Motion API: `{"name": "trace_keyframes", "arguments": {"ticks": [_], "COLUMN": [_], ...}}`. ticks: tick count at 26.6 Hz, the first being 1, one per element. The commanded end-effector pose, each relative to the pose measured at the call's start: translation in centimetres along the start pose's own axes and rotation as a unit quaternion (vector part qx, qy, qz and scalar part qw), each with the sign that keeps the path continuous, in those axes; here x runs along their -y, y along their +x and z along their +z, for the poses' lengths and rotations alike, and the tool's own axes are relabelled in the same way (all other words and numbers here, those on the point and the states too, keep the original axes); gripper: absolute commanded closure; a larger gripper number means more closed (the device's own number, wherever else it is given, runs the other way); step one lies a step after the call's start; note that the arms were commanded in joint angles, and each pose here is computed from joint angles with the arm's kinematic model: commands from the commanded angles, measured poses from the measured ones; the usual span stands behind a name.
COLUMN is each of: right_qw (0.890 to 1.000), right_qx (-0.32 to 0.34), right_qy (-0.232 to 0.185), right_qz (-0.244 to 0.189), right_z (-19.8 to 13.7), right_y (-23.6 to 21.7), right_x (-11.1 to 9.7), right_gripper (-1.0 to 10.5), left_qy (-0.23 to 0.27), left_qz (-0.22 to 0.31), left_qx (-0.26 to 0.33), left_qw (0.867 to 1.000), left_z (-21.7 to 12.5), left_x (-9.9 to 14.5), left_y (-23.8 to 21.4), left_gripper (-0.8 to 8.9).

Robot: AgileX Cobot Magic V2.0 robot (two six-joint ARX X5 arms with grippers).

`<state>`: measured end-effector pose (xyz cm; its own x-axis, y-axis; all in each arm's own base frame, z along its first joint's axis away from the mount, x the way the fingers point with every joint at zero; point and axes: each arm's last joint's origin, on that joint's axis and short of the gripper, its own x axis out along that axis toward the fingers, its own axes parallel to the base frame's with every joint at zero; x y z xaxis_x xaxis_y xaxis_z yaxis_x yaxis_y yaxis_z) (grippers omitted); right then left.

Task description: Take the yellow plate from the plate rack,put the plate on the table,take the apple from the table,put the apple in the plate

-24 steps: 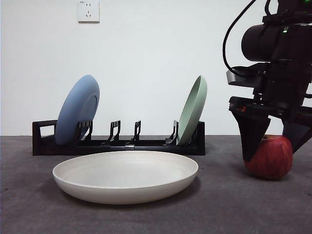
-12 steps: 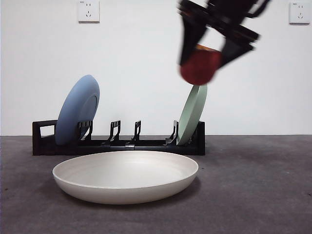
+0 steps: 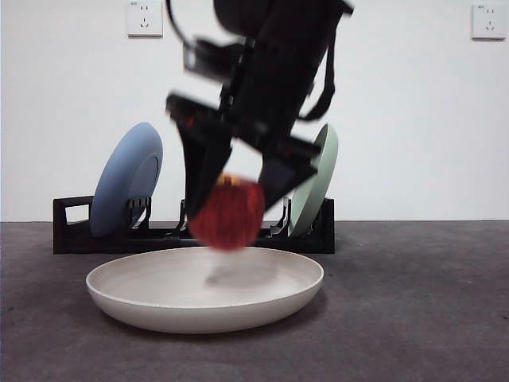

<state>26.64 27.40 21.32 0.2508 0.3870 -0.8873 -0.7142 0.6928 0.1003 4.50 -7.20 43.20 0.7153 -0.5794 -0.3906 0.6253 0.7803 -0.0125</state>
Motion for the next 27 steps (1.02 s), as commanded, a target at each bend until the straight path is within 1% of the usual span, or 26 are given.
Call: {"name": "trace_keyframes", "arguments": {"ticks": [1, 5, 10, 12, 14, 16, 17, 18, 23, 27], "right_qw": [1.0, 0.999, 0.998, 0.998, 0.998, 0.998, 0.998, 0.998, 0.999, 1.0], "right_qx": [-0.027, -0.05, -0.064, -0.065, -0.065, -0.065, -0.064, -0.063, -0.05, -0.029], "right_qy": [-0.001, -0.002, -0.001, -0.001, -0.001, -0.001, -0.001, -0.001, -0.002, -0.004], "right_qz": [0.002, 0.0, -0.001, -0.001, -0.001, -0.001, -0.001, -0.001, 0.001, 0.002], "right_z": [-0.5, -0.9, -1.2, -1.2, -1.2, -1.2, -1.2, -1.1, -0.8, 0.0], "right_y": [1.8, 3.4, 3.6, 3.6, 3.6, 3.6, 3.5, 3.5, 2.6, 0.7], "right_x": [-0.6, -0.7, -0.6, -0.6, -0.6, -0.6, -0.6, -0.7, -0.8, -0.9], "right_gripper": [9.6, 9.6, 9.5, 9.0, 7.3, 4.8, 3.9, 3.4, 3.4, 3.4], "left_qy": [0.004, 0.007, 0.007, 0.007, 0.007, 0.007, 0.007, 0.007, 0.007, 0.007], "left_qz": [0.002, 0.002, 0.003, 0.003, 0.003, 0.003, 0.003, 0.003, 0.003, 0.003], "left_qx": [-0.005, -0.01, -0.012, -0.012, -0.011, -0.011, -0.011, -0.011, -0.012, -0.012], "left_qw": [1.0, 1.0, 1.0, 1.0, 1.0, 1.0, 1.0, 1.0, 1.0, 1.0], "left_z": [-0.2, -0.3, -0.3, -0.3, -0.3, -0.3, -0.3, -0.3, -0.3, -0.3], "left_x": [0.0, 0.0, 0.0, 0.0, -0.1, -0.1, -0.1, -0.1, 0.0, 0.0], "left_y": [0.0, 0.0, 0.0, 0.0, 0.0, 0.0, 0.0, 0.0, 0.0, 0.0], "left_gripper": [8.22, 8.22, 8.22, 8.22, 8.22, 8.22, 8.22, 8.22, 8.22, 8.22]}}
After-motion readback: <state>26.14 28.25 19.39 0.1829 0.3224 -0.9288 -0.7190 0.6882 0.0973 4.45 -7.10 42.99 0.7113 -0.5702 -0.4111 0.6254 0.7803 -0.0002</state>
